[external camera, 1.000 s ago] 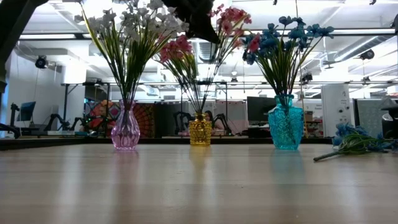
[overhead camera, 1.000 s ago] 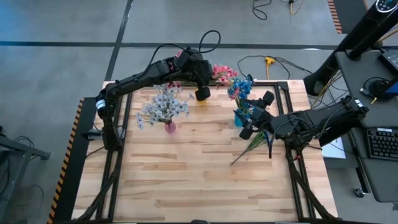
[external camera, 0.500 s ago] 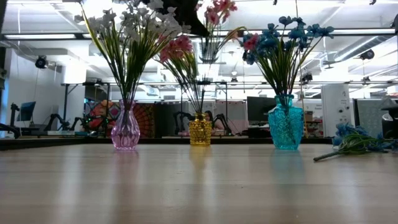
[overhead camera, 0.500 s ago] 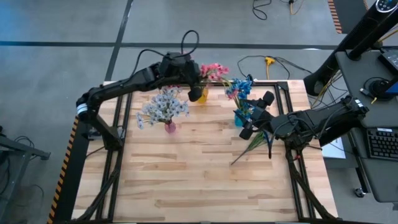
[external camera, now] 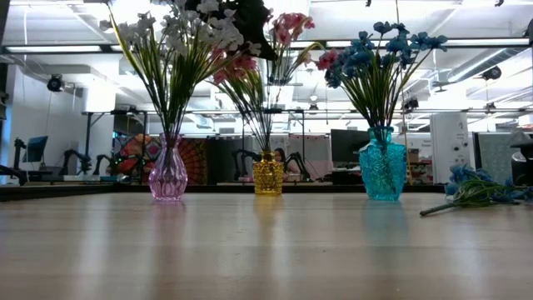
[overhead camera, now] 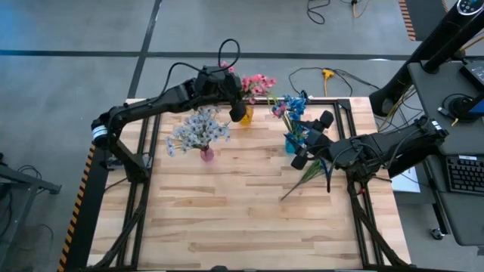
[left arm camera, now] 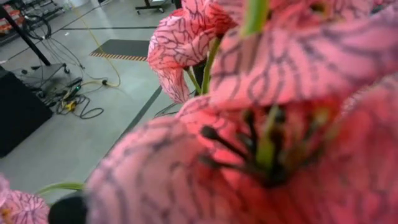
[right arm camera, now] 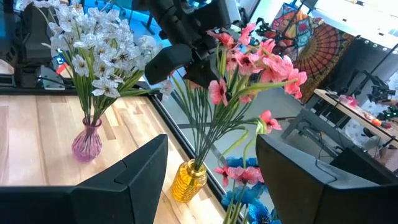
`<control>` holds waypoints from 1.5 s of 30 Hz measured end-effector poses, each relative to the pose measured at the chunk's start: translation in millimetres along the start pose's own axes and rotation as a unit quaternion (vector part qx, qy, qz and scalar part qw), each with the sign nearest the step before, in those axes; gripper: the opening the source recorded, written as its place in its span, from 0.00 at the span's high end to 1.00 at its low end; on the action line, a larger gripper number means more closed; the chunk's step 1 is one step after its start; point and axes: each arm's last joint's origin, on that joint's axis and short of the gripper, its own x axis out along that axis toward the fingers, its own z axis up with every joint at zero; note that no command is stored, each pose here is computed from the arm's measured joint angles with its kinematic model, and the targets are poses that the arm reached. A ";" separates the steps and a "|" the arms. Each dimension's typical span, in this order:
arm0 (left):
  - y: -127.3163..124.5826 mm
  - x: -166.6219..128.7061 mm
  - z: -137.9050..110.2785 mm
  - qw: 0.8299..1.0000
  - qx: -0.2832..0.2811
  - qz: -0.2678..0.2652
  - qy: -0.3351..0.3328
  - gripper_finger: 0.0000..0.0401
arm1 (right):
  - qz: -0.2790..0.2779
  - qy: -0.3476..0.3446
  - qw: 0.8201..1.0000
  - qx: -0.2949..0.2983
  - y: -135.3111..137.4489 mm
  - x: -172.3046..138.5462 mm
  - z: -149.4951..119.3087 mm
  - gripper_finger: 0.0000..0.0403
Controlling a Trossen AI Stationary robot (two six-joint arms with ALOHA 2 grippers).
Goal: Sort flowers into vase by color
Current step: Put the pink flowers into the yellow vase, then put the blue flowers into the blue vase
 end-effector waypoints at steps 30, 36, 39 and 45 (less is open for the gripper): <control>0.1 0.9 -3.3 0.999 -0.032 0.015 0.012 0.75 | 0.000 0.000 1.000 -0.004 0.1 0.0 -0.1 0.41; 3.3 -14.9 7.0 0.999 -0.030 0.023 0.025 0.68 | 0.000 0.000 1.000 -0.005 0.0 0.0 -0.1 0.41; 5.0 -23.9 13.2 0.999 -0.027 0.020 0.042 0.66 | 0.000 0.000 1.000 -0.005 0.1 0.0 -0.1 0.41; 7.0 -41.8 26.3 0.997 -0.026 0.011 0.078 0.66 | 0.000 0.000 1.000 -0.005 0.1 0.0 -0.1 0.41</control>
